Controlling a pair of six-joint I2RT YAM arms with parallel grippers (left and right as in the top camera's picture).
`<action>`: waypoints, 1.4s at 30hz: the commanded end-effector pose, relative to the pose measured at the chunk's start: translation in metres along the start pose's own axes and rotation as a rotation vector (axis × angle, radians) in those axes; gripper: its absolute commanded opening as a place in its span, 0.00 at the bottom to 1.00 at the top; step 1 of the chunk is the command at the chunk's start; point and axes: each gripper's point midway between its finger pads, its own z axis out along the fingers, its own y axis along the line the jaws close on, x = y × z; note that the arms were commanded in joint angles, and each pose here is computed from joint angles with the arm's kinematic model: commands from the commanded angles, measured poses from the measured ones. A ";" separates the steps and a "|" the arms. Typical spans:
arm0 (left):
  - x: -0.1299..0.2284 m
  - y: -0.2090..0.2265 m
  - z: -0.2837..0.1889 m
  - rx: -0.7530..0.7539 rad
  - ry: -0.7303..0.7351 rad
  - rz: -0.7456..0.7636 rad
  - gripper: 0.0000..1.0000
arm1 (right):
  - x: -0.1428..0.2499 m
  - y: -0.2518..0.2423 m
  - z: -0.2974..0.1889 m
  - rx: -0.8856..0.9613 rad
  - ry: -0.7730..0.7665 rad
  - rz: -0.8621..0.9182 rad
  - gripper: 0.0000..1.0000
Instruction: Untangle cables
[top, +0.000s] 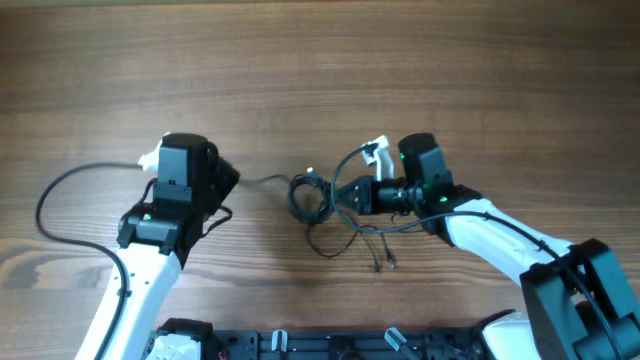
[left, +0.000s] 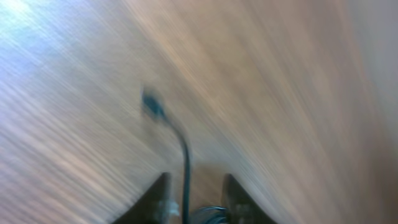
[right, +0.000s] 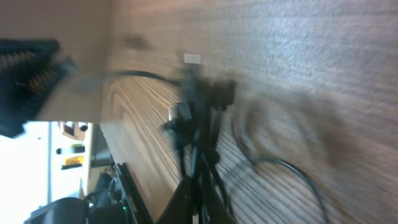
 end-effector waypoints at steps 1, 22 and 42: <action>0.001 0.021 0.007 -0.094 0.010 -0.108 1.00 | -0.008 0.015 -0.008 -0.115 0.006 0.000 0.04; 0.180 -0.043 0.091 0.065 0.492 0.242 0.55 | -0.055 -0.040 -0.087 -0.142 -0.174 0.229 1.00; 0.064 -0.127 -0.034 0.588 0.146 0.575 0.04 | -0.024 0.030 -0.023 -0.222 -0.029 -0.074 0.80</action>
